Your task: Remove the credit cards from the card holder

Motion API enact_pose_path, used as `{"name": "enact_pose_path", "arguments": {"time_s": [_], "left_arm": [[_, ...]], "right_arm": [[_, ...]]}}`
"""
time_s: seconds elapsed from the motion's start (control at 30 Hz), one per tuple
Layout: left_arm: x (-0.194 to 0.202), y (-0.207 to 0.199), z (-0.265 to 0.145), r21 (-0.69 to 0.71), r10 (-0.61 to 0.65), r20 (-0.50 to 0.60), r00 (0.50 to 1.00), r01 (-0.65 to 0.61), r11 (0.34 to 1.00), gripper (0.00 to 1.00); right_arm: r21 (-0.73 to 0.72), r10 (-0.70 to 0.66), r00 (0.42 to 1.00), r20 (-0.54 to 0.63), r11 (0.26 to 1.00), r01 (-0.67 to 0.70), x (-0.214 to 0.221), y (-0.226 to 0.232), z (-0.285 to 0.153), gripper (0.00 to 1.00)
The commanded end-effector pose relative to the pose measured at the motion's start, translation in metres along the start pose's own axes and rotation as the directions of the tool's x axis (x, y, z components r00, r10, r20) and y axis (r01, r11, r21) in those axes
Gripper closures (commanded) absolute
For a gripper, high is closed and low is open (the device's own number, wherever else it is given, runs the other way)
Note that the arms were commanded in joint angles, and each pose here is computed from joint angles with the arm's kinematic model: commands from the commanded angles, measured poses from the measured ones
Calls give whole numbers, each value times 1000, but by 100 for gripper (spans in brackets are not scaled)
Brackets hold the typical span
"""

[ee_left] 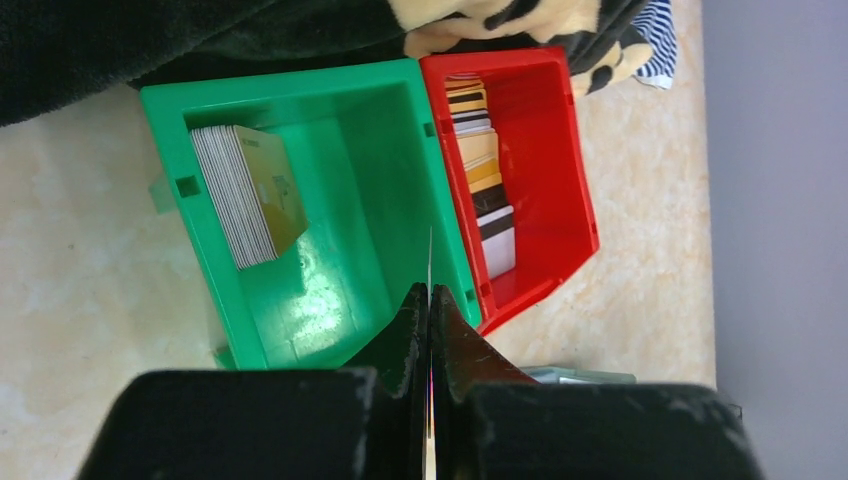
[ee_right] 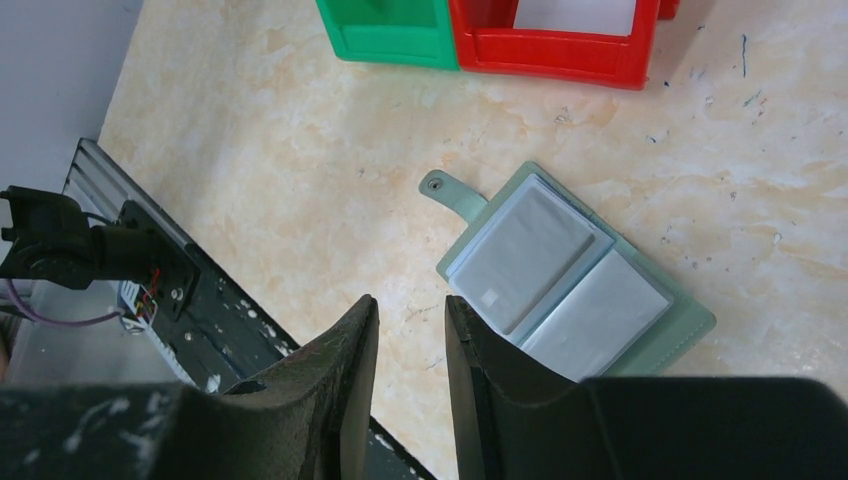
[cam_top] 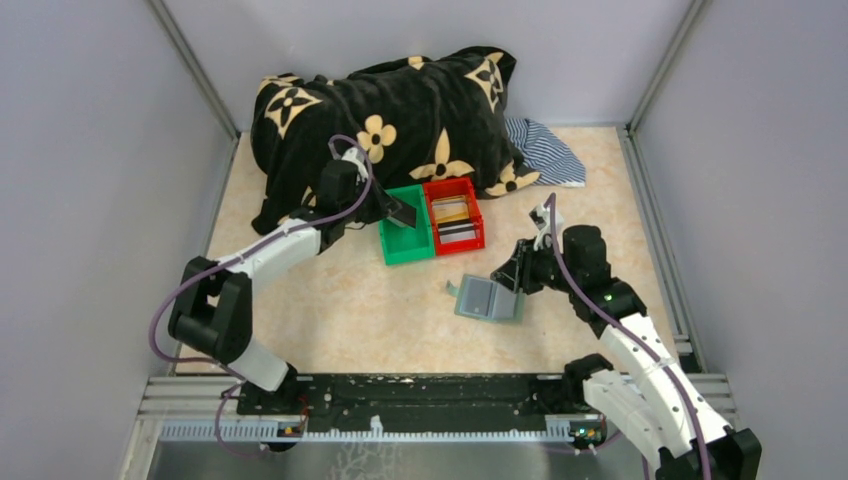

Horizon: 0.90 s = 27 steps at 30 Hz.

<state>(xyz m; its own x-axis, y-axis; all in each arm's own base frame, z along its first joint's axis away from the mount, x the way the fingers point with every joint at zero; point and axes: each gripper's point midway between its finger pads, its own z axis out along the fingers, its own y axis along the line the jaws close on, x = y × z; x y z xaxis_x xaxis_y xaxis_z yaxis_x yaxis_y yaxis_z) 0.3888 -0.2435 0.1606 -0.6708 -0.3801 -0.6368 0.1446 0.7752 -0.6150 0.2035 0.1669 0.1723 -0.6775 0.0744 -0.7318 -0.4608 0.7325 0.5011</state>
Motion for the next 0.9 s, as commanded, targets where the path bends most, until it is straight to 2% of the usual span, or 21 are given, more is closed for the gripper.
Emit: {"name": "enact_pose_path", "arguments": {"time_s": [0.0, 0.3, 0.43, 0.87], "left_arm": [[-12, -1, 14, -20, 24, 27, 999, -23, 1000, 100], [-27, 11, 37, -106, 66, 50, 997, -60, 993, 100], [-23, 21, 49, -156, 72, 12, 997, -69, 985, 100], [-15, 47, 62, -245, 86, -5, 996, -85, 966, 100]], "right_arm": [[-6, -48, 997, 66, 999, 49, -15, 3, -3, 68], [0, -50, 997, 65, 999, 50, -14, 2, -4, 69], [-2, -49, 997, 64, 999, 50, -14, 2, -4, 69], [0, -47, 997, 59, 999, 47, -14, 1, -1, 69]]}}
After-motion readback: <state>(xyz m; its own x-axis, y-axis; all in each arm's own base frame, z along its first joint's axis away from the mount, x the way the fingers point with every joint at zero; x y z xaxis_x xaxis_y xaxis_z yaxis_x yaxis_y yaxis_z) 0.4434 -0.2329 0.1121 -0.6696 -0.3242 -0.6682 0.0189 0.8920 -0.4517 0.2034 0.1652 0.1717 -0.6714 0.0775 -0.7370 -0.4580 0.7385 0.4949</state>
